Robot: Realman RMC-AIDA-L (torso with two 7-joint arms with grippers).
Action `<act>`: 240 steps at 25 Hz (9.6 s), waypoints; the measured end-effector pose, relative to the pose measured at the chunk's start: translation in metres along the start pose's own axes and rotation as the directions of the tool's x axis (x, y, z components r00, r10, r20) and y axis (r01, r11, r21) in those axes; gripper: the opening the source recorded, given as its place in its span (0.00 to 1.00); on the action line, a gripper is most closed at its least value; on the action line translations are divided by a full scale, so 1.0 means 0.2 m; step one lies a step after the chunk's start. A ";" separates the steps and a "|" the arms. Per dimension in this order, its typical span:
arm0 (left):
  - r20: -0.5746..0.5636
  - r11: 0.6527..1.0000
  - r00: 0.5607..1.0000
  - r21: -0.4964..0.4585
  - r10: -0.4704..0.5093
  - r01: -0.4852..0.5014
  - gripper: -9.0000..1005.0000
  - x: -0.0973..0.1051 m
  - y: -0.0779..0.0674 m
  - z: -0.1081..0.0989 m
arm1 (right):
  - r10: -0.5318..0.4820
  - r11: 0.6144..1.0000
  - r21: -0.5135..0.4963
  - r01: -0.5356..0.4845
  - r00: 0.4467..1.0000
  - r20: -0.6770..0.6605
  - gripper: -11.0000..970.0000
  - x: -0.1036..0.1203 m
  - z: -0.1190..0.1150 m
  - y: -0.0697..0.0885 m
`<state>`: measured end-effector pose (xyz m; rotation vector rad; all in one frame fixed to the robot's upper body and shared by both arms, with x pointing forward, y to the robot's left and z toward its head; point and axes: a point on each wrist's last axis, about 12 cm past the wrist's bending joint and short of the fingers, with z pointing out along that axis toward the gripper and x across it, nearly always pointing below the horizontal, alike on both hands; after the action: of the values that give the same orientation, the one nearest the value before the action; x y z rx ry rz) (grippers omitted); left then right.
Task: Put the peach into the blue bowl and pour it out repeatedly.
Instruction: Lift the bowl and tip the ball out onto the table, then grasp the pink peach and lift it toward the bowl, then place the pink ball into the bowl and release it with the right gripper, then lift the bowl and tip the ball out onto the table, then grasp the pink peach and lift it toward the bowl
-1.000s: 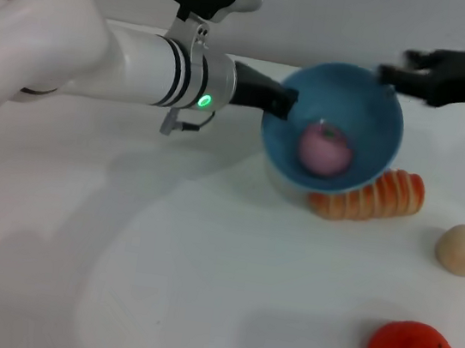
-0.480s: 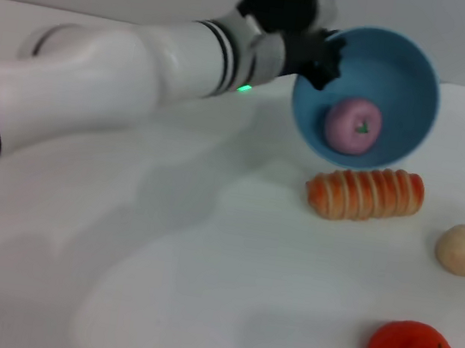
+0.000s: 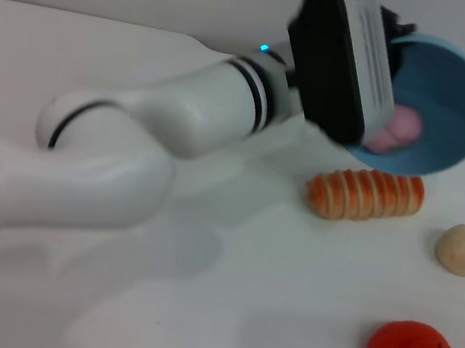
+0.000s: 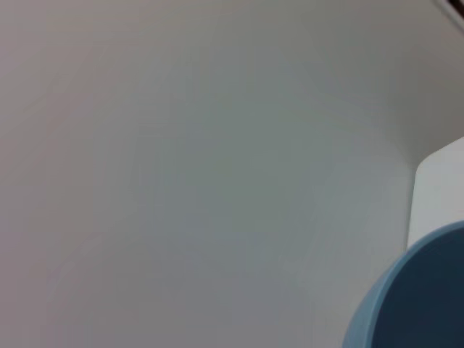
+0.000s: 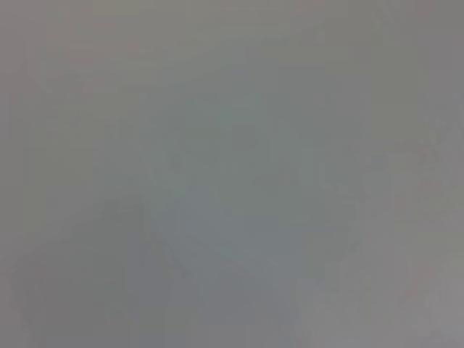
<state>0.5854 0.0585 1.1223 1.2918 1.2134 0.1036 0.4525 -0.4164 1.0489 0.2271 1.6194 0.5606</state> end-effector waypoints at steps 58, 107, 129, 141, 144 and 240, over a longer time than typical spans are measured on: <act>-0.465 0.438 0.324 -0.158 -0.824 0.885 0.01 0.56 0.21 -0.21 | -0.226 0.950 -0.309 -0.039 0.594 -0.772 0.51 0.07 0.59 0.42; -0.546 0.527 0.375 -0.148 -0.749 0.837 0.01 0.50 0.10 -0.15 | -0.475 0.766 -0.643 -0.005 0.669 -0.572 0.08 -0.05 0.96 0.96; -0.472 0.581 0.461 -0.142 -0.752 0.801 0.01 0.45 0.16 -0.11 | -0.158 0.951 -0.307 0.039 0.914 -0.373 0.59 -0.03 0.60 0.36; -0.224 0.894 0.874 0.026 -0.432 0.448 0.01 0.11 0.12 0.02 | 0.049 0.998 0.057 -0.037 0.975 -0.216 0.58 0.14 0.07 -0.01; -0.165 0.945 0.938 0.070 -0.304 0.318 0.01 0.04 0.07 0.01 | 0.051 0.997 0.069 -0.037 0.975 -0.216 0.57 0.17 0.05 -0.01; -0.380 0.518 0.461 -0.056 -0.802 0.854 0.01 0.46 0.17 -0.06 | -0.509 0.632 -0.753 -0.184 0.634 -0.582 0.08 0.03 0.73 0.93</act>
<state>0.6355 0.1381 1.0939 0.6504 2.1127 -0.5080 0.5610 -0.2208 1.1276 -0.9742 1.9960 1.2549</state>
